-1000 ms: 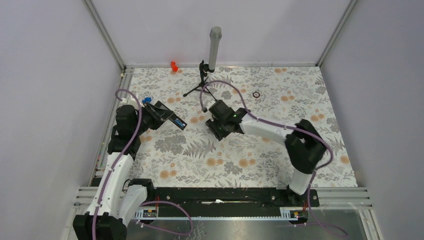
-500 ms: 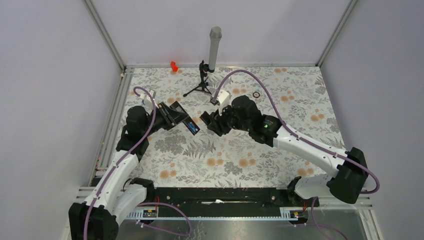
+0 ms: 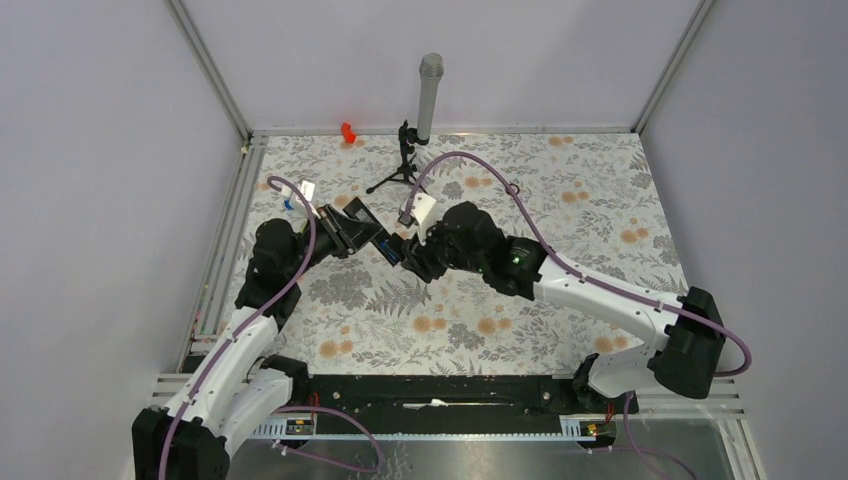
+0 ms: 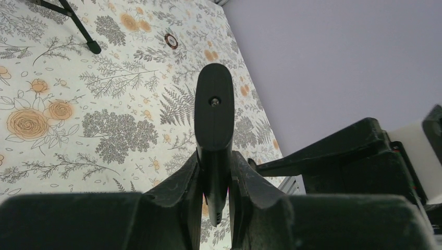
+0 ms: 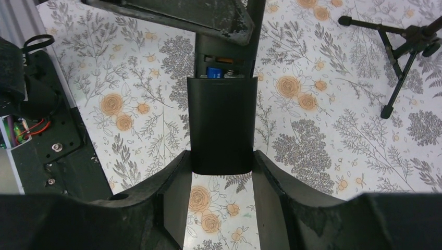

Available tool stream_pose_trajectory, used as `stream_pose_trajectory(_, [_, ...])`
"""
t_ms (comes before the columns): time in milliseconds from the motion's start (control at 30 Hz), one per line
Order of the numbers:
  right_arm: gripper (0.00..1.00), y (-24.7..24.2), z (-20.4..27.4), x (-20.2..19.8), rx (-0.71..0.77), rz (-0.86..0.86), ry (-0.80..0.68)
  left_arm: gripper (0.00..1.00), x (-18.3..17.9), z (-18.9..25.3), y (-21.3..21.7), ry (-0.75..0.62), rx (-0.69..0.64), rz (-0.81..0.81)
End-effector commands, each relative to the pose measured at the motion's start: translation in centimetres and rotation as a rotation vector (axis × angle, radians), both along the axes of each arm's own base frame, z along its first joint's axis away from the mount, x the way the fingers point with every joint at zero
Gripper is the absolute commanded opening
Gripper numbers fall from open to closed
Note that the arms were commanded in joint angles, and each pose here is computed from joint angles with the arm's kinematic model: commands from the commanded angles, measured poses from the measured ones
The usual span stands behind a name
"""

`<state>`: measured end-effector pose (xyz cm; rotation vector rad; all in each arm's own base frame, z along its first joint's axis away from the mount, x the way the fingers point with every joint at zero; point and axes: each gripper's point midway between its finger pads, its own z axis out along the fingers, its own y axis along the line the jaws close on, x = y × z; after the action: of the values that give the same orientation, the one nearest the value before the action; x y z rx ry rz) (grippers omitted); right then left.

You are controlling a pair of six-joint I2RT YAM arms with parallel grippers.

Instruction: Load the batteries into the remote control

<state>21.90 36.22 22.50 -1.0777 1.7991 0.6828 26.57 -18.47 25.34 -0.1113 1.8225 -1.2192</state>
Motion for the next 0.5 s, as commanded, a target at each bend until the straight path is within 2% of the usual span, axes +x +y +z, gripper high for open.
stream_pose_trajectory(0, [0.38,1.3,1.9,1.0,0.039,-0.050,-0.006,0.00,0.2,3.1,0.2,-0.132,-0.052,0.032])
stream_pose_trajectory(467, [0.38,2.5,1.4,1.1,0.031,-0.061,0.033,0.00,-0.1,3.3,0.2,-0.146,-0.049,0.027])
